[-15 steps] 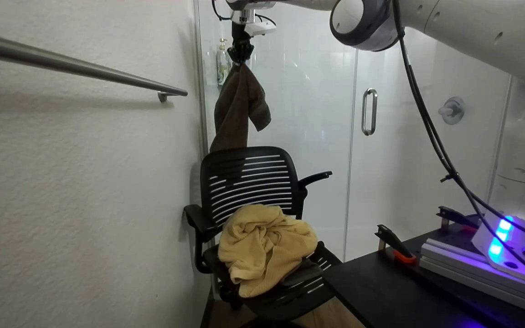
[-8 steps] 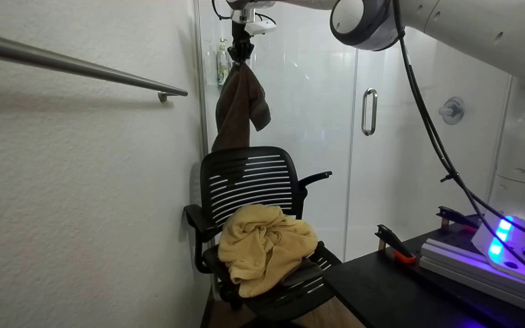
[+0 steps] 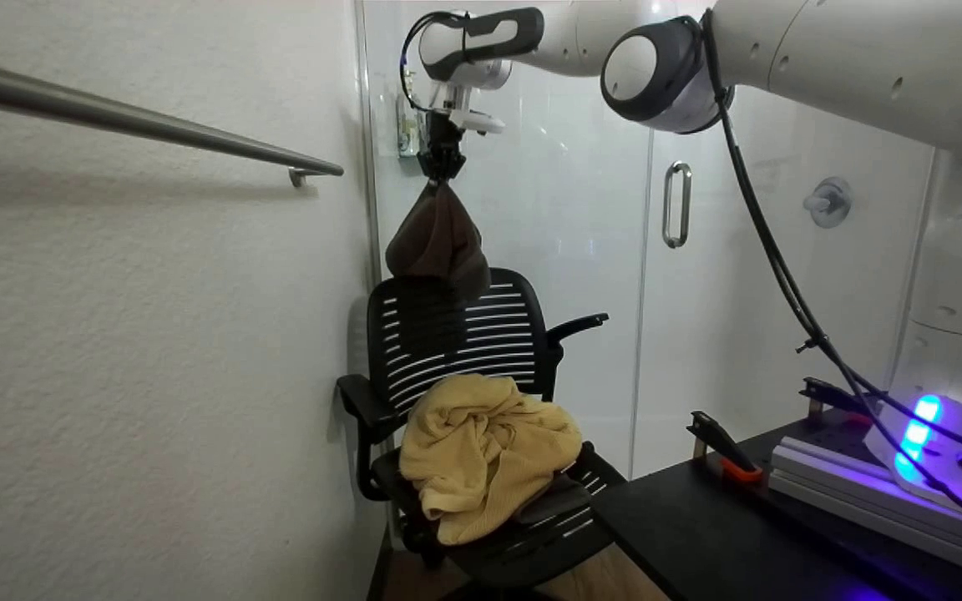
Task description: Hang the dark towel on the back of the chair
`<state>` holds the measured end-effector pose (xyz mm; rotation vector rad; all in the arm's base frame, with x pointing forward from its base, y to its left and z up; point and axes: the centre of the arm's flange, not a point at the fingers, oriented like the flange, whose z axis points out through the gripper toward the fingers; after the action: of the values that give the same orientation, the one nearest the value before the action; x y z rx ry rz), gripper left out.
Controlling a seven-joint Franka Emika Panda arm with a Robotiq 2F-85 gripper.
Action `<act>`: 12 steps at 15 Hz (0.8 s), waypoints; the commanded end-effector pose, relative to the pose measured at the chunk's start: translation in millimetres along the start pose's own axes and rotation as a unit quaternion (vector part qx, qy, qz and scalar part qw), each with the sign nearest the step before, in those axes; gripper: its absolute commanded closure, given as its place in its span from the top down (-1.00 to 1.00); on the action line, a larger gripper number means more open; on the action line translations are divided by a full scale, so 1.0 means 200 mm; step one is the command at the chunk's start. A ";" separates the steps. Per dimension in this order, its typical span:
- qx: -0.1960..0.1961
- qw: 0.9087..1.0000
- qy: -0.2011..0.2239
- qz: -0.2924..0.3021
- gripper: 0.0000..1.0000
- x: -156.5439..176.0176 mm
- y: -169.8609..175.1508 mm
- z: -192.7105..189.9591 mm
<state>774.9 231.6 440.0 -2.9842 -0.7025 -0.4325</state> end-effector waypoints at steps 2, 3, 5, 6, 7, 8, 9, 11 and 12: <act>0.097 0.992 -0.074 0.038 -0.94 -0.15 -0.13 0.31; 0.109 0.988 -0.095 0.045 -0.94 -0.18 -0.17 0.35; 0.120 0.983 -0.123 0.065 -0.94 -0.23 -0.22 0.42; 0.120 0.980 -0.137 0.077 -0.94 -0.26 -0.22 0.45; 0.128 0.978 -0.140 0.089 -0.94 -0.27 -0.22 0.47; 0.130 0.975 -0.146 0.105 -0.28 -0.28 -0.21 0.50; 0.135 0.973 -0.146 0.114 -0.24 -0.29 -0.20 0.52; 0.142 0.970 -0.146 0.129 0.00 -0.31 -0.19 0.54; 0.141 0.969 -0.147 0.136 0.13 -0.32 -0.18 0.54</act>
<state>753.4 262.0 322.1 -2.8660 -0.3953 0.1017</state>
